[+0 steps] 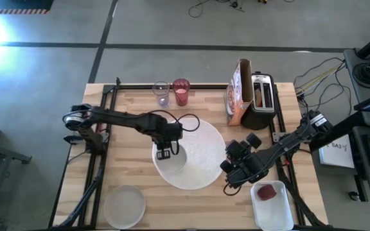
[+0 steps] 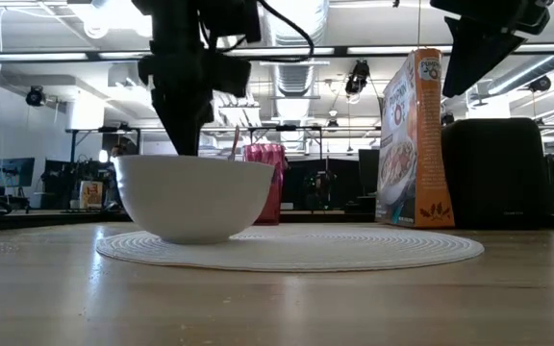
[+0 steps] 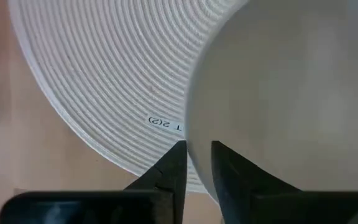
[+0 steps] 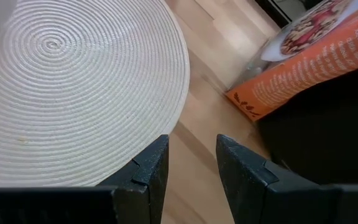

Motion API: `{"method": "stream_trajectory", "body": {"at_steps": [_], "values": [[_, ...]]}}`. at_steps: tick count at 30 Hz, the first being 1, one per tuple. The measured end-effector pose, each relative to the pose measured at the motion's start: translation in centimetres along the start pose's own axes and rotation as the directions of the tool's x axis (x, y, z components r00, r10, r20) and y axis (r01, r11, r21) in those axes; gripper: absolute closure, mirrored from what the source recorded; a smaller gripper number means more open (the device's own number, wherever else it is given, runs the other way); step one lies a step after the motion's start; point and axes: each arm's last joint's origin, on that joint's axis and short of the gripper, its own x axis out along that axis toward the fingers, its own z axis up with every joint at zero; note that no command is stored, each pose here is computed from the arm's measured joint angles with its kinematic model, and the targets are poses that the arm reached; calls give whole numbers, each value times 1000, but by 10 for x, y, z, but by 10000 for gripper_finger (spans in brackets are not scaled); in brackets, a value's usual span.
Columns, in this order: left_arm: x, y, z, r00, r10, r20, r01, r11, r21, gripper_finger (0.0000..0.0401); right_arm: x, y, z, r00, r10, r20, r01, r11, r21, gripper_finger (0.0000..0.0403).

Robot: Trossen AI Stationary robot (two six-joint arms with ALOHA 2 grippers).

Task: Arrange a breakfast setting
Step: Put the white bowl left side on the table mat, then put the gray plate to the right of the white bowl on the white table mat

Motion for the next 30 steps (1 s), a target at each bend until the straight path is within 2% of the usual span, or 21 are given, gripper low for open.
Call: {"method": "stream_trajectory", "body": {"at_steps": [5,9,16,21,27,30], "values": [[-19,0,-5,998,-14,54,15,1000,-16,325,0,1,0,1000,8,2,-8,1000,7,280],[-36,-6,-20,996,-93,9,94,995,-37,319,0,1,0,1000,9,3,-9,1000,8,280],[-61,-57,-56,986,-163,25,163,986,-42,318,0,3,1,1000,28,8,-28,999,23,280],[-64,-95,-98,993,-114,34,118,981,-154,318,0,3,1,1000,30,8,-30,999,24,280],[-49,-128,-147,994,-96,-53,75,947,-312,318,0,5,2,999,45,13,-46,998,37,280],[-41,-139,-165,993,-75,-86,39,933,-358,318,0,6,2,999,49,14,-49,998,40,280]]}}
